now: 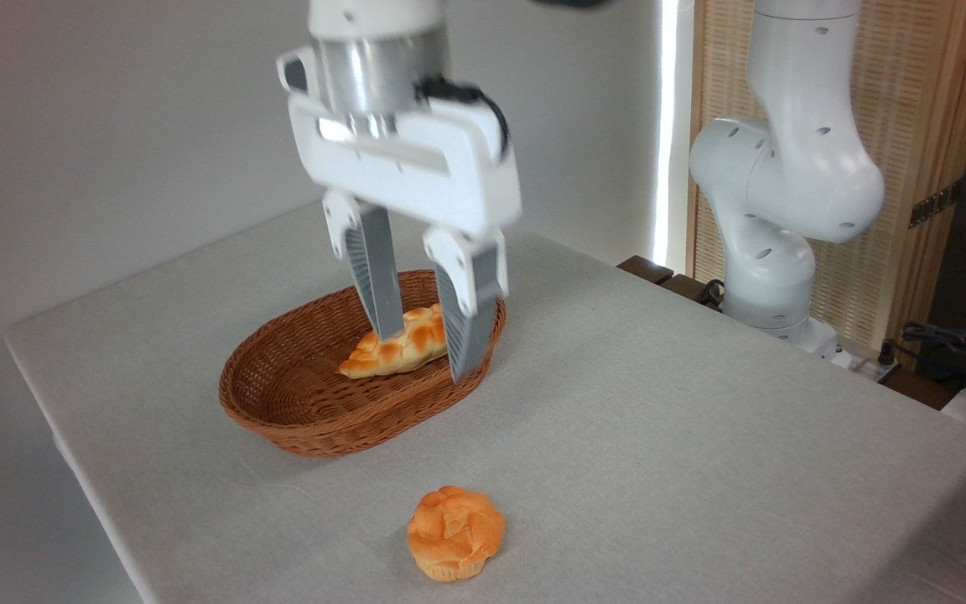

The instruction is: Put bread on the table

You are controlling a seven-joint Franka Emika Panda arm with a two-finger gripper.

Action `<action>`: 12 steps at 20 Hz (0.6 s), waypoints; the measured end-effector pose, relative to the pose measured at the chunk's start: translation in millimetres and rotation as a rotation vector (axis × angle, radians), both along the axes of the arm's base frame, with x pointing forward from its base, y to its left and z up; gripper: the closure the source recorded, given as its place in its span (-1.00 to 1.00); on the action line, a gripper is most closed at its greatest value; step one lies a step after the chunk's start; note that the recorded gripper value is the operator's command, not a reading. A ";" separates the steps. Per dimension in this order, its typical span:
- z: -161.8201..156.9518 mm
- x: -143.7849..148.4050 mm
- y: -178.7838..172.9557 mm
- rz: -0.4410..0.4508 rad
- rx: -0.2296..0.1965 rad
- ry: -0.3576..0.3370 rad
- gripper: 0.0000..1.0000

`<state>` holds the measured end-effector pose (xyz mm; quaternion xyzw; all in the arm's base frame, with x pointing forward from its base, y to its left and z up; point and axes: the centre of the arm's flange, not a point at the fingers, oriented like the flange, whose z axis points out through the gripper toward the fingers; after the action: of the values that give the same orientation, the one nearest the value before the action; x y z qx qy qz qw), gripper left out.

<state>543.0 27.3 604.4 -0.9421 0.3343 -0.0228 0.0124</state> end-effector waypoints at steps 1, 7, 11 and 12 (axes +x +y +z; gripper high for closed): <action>7.4 -3.0 -14.3 -0.014 0.002 0.014 -1.00; 11.9 -0.9 -38.1 0.008 0.010 0.028 -1.00; 9.9 4.3 -26.3 0.030 0.009 0.030 -1.00; 8.8 5.2 -26.4 0.030 0.009 0.032 -1.00</action>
<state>548.2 0.8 613.2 -0.9472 0.3204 -0.0059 0.0118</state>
